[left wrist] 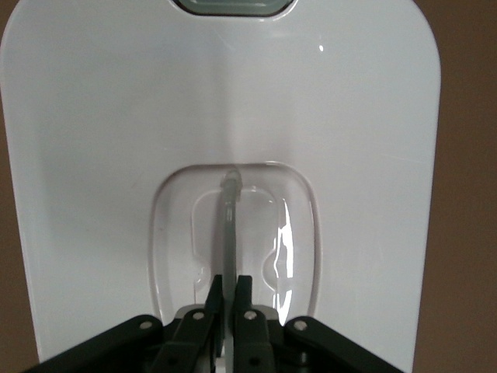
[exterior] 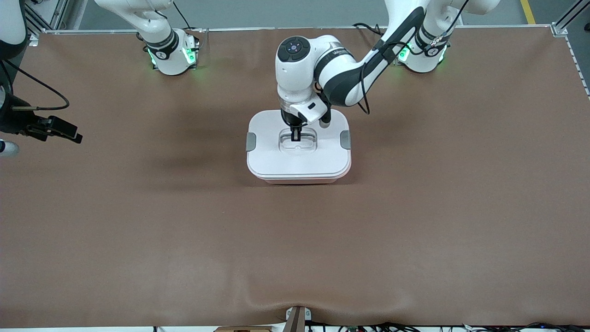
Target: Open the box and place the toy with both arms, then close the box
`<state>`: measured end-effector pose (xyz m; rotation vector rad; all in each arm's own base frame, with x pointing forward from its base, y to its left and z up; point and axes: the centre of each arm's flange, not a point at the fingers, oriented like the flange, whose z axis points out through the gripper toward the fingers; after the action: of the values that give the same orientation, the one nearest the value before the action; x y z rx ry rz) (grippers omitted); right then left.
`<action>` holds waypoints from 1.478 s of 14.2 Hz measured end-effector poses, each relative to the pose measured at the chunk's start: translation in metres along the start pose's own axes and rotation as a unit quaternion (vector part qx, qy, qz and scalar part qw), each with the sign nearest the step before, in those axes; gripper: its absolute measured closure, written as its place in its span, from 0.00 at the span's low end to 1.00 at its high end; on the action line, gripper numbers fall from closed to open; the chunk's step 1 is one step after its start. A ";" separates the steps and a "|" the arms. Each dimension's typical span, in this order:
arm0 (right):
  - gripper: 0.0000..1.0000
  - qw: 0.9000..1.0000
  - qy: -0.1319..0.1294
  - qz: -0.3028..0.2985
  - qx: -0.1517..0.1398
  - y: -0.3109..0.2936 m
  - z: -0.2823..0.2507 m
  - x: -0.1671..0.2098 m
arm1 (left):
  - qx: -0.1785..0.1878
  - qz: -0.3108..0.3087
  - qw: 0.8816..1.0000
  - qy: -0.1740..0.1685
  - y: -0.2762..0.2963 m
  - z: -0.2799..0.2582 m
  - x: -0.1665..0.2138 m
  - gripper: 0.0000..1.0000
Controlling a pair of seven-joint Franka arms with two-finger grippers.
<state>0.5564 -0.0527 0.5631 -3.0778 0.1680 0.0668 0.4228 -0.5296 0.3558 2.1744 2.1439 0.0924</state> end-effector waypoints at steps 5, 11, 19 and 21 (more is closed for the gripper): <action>0.00 1.000 -0.010 0.004 -0.001 0.002 -0.007 -0.005 | 0.001 -0.001 1.000 0.002 0.002 0.002 0.002 0.93; 0.00 0.999 -0.008 0.002 -0.031 0.005 -0.023 -0.006 | 0.003 0.009 1.000 0.004 0.002 0.006 0.002 0.93; 0.00 0.999 -0.007 -0.005 -0.032 -0.004 -0.022 -0.006 | 0.005 0.018 1.000 0.007 0.003 0.009 0.003 0.93; 0.00 0.999 -0.007 -0.006 -0.032 -0.004 -0.022 -0.005 | 0.006 0.018 1.000 0.008 0.003 0.010 0.004 0.93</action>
<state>0.5523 -0.0491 0.5851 -3.1408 0.1497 0.0950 0.4266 -0.5263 0.3459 2.2274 2.1185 0.0984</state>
